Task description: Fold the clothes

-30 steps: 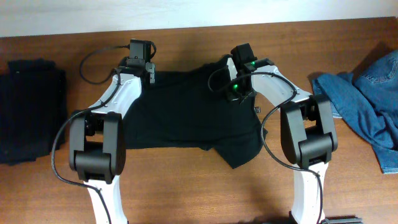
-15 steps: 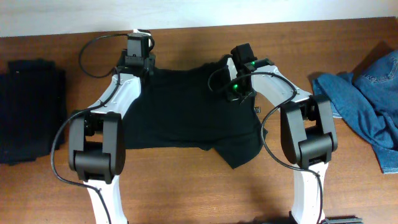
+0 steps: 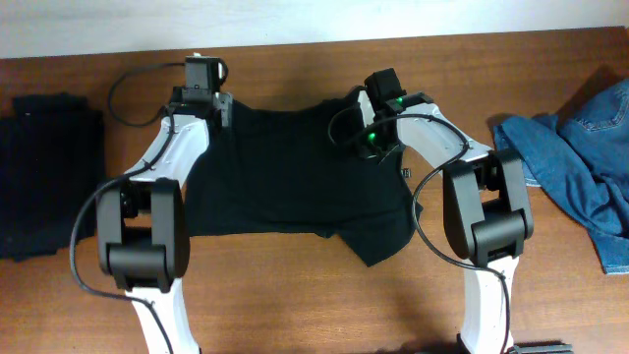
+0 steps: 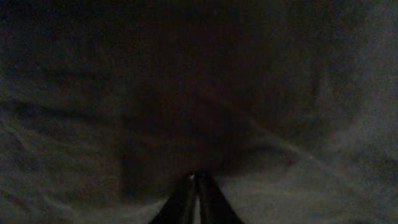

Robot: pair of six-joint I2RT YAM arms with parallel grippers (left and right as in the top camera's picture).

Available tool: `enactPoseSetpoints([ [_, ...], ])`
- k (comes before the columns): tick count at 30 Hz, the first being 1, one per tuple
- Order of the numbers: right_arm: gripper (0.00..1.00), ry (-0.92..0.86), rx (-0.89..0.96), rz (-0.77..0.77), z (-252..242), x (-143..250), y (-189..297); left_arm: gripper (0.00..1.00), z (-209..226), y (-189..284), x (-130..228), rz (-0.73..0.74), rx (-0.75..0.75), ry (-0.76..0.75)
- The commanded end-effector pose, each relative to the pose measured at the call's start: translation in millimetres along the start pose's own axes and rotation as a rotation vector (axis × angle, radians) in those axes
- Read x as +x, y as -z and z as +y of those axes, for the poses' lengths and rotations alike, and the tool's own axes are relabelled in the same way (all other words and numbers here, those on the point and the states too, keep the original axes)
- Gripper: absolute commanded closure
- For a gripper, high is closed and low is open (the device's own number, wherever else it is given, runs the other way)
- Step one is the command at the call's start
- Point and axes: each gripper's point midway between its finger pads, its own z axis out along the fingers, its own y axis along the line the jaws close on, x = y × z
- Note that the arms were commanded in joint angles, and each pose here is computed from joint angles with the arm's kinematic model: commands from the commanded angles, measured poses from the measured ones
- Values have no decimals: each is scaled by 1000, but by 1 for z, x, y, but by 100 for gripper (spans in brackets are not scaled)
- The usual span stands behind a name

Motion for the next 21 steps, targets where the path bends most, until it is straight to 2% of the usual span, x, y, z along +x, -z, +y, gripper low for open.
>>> enactPoseSetpoints([
  [1, 77, 13, 1, -55, 5, -17, 22, 26, 6, 72, -38, -83, 48, 134],
  [3, 69, 22, -4, -114, 11, -33, 47, 26, -3, 91, -30, -43, 131, 134],
  [6, 51, 32, -10, -186, 18, -50, 88, 27, -16, 115, -9, 50, 261, 115],
  [9, 41, 29, -10, -199, 22, -46, 122, 25, -22, 124, 25, 189, 316, 103],
  [11, 40, 17, -5, -158, 20, -32, 131, 21, -19, 125, 46, 278, 309, 119],
  [13, 40, -4, 5, -78, 15, -9, 139, 5, -15, 129, 67, 371, 297, 149],
  [14, 41, -21, 9, -36, 12, 3, 142, 1, -13, 131, 76, 409, 291, 162],
  [21, 41, -159, 107, 159, -18, 54, 153, 1, -23, 130, 136, 589, 303, 153],
])
